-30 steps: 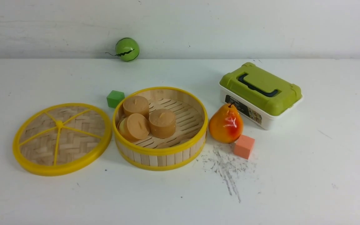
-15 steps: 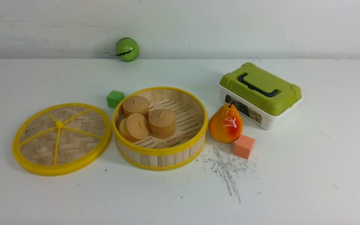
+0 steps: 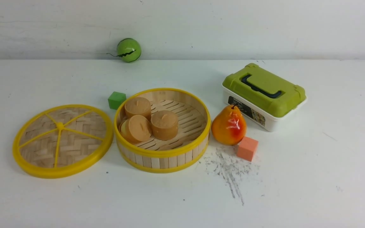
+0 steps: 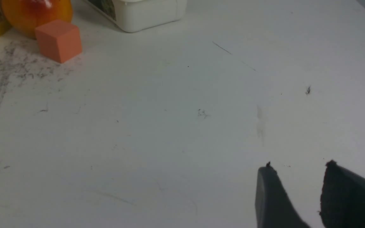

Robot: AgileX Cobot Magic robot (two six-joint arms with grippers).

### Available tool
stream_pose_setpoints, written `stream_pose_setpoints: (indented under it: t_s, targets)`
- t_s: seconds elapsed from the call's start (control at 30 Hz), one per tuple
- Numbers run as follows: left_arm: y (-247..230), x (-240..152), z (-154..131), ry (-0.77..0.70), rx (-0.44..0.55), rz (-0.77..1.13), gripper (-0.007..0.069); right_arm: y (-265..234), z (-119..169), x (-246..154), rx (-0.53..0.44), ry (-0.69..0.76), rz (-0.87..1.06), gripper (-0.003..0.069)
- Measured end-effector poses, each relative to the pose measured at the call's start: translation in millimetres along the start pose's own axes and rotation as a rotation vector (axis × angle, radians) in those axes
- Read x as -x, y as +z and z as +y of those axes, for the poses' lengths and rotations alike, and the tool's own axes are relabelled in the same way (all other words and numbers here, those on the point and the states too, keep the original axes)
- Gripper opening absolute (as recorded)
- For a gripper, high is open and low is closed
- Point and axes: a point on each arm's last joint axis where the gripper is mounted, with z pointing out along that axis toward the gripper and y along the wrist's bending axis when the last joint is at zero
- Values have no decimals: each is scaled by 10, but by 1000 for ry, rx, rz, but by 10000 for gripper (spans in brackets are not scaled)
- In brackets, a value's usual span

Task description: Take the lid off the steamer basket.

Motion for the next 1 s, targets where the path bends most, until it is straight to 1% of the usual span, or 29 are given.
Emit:
stream_pose_setpoints:
  t_s: [1.0]
  targets:
    - [0, 0, 0, 0, 0, 0, 5, 0, 0, 0, 0, 0, 0, 239]
